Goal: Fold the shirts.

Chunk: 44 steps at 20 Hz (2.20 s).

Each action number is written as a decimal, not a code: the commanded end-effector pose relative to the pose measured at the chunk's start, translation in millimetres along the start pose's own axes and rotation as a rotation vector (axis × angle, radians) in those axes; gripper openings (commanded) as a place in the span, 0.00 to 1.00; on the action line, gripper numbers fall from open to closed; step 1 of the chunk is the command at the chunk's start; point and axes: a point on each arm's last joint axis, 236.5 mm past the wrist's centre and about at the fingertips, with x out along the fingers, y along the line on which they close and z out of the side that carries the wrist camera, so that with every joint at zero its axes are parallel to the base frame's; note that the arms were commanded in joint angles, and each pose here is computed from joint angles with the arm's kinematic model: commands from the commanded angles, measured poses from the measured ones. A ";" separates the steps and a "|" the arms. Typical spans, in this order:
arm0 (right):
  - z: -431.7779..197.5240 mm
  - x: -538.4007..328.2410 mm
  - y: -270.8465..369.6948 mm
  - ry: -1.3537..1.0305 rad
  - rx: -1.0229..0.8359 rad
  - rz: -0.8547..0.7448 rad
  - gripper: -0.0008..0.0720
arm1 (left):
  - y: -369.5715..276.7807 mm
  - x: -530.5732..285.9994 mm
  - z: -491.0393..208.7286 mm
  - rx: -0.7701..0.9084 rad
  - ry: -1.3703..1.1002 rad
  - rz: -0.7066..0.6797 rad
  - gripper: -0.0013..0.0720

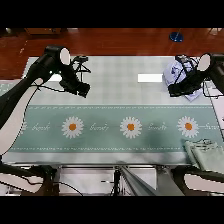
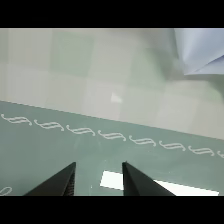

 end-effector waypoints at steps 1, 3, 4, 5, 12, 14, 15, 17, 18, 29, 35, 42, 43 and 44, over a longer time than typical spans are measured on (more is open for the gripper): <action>0.1 0.2 0.4 0.000 0.000 0.001 0.53 | -0.1 0.4 0.0 0.000 0.001 0.000 0.71; 0.1 0.2 0.4 0.000 0.000 0.001 0.53 | -0.1 0.4 -0.1 0.000 0.001 0.000 0.71; 0.1 0.2 0.4 0.000 0.000 0.001 0.53 | -0.1 0.4 -0.1 0.000 0.001 0.000 0.71; 0.1 0.2 0.4 0.000 0.000 0.001 0.53 | -0.1 0.4 0.0 0.000 0.001 0.000 0.71; 0.1 0.2 0.5 0.000 -0.001 0.001 0.53 | -0.1 0.4 -0.1 0.000 0.001 0.000 0.71; 0.1 0.2 0.4 0.000 0.000 0.001 0.53 | -0.1 0.4 -0.1 0.000 0.001 0.000 0.71; 0.1 0.2 0.4 0.000 0.000 0.001 0.53 | -0.1 0.4 -0.1 0.000 0.001 0.000 0.71; 0.1 0.2 0.4 0.000 0.000 0.001 0.53 | -0.1 0.4 -0.1 0.000 0.001 0.000 0.71; 0.1 0.2 0.5 0.000 0.000 0.001 0.53 | -0.1 0.4 -0.1 0.000 0.001 0.000 0.71; 20.0 -0.6 0.9 -0.084 0.008 0.002 0.53 | 0.2 7.2 2.5 -0.003 0.003 -0.001 0.71; 39.0 -3.3 -0.4 -0.165 -0.007 -0.004 0.55 | 1.2 7.9 7.2 -0.002 -0.015 0.001 0.72; 144.2 -107.0 -103.8 -0.635 0.068 -0.362 0.84 | 17.7 -14.5 22.9 0.016 -0.087 0.011 1.00; 147.2 -114.4 -126.4 -0.654 0.131 -0.367 0.84 | 21.6 -21.3 26.5 0.008 -0.106 0.013 1.00; 147.0 -115.8 -147.4 -0.661 0.188 -0.362 0.84 | 24.2 -26.6 28.9 0.004 -0.122 0.014 1.00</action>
